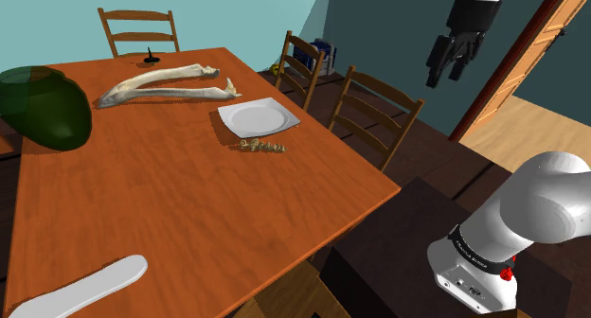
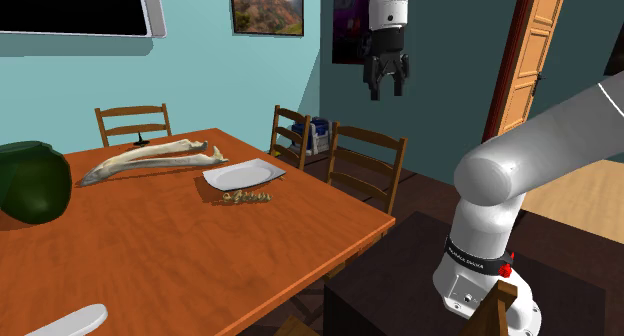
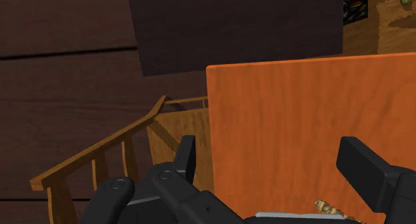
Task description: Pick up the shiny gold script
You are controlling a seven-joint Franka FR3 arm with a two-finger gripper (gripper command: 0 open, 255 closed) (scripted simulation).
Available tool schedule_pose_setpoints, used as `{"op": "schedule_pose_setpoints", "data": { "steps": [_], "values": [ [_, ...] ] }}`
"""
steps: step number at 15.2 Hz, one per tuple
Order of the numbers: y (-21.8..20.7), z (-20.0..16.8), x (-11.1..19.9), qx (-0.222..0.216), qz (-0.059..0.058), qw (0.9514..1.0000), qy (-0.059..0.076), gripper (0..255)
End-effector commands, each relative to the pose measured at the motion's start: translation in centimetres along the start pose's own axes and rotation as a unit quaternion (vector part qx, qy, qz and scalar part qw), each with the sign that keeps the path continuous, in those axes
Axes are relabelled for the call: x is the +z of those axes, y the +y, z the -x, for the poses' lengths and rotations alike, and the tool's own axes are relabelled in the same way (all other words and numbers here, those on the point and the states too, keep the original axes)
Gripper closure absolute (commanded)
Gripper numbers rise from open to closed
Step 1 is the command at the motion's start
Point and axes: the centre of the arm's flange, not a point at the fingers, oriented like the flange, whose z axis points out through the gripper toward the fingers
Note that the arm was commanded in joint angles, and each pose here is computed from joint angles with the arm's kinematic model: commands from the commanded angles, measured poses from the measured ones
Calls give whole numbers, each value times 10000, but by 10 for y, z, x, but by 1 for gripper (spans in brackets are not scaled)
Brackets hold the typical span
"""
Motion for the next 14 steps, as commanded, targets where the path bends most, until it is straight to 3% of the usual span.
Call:
{"op": "schedule_pose_setpoints", "data": {
  "steps": [1,14],
  "values": [
    [0,0,0,0,0,10000,0,0],
    [-66,-105,107,-460,-11,9983,361,0]
  ]
}}
